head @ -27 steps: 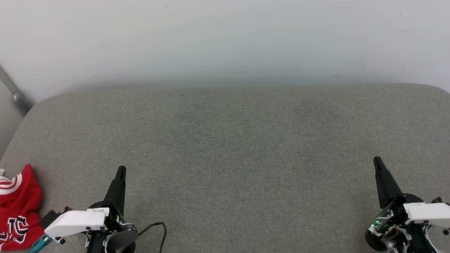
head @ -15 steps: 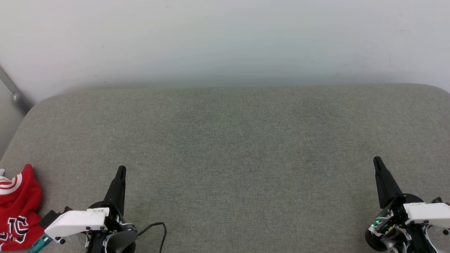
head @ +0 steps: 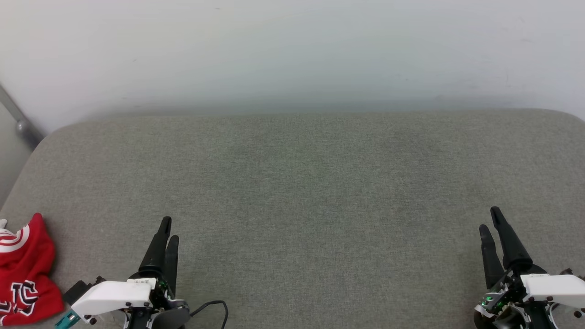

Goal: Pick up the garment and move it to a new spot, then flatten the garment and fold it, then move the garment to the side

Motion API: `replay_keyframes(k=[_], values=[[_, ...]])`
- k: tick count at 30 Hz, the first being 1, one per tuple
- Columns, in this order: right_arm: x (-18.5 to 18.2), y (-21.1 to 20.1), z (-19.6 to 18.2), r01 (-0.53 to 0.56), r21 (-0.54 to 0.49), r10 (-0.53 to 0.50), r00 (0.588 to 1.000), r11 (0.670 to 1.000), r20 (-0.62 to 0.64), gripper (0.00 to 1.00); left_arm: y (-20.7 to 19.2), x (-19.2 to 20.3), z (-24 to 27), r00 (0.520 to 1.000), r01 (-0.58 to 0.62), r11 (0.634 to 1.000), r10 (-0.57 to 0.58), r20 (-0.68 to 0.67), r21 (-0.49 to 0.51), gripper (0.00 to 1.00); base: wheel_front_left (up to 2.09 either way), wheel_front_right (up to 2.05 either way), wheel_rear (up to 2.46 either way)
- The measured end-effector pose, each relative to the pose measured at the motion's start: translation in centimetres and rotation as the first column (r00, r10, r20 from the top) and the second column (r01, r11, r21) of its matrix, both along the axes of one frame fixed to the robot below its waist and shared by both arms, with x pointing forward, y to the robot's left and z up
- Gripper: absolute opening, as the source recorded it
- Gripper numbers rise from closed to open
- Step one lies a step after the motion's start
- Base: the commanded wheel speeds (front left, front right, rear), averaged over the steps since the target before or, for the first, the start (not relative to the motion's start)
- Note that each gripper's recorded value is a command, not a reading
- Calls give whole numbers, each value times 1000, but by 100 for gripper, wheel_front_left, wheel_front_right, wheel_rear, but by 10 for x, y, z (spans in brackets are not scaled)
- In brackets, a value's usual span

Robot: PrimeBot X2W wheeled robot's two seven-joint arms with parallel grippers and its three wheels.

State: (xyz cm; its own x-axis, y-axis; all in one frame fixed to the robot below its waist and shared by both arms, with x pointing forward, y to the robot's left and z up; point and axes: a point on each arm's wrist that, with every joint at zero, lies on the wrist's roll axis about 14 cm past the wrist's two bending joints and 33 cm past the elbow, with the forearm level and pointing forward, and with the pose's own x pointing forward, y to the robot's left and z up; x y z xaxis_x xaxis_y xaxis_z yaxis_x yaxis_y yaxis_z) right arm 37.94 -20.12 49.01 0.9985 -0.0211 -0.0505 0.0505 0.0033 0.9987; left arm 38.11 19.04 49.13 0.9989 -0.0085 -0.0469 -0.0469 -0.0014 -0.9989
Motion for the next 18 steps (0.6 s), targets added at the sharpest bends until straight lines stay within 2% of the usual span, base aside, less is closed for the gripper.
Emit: replay_keyframes(k=[6,11,18], values=[[-2,1,-2,5,-43,-5,1000,999,-6,100,-8,0,2,1000,16,999,-16,4,47,100,0,0,0],[-2,2,1,6,-131,-6,1000,991,0,100,-11,0,3,1000,23,991,-24,7,132,100,0,0,0],[-1,2,8,-1,-337,5,1000,942,11,100,-11,1,18,998,6,964,-21,52,266,100,0,0,0]])
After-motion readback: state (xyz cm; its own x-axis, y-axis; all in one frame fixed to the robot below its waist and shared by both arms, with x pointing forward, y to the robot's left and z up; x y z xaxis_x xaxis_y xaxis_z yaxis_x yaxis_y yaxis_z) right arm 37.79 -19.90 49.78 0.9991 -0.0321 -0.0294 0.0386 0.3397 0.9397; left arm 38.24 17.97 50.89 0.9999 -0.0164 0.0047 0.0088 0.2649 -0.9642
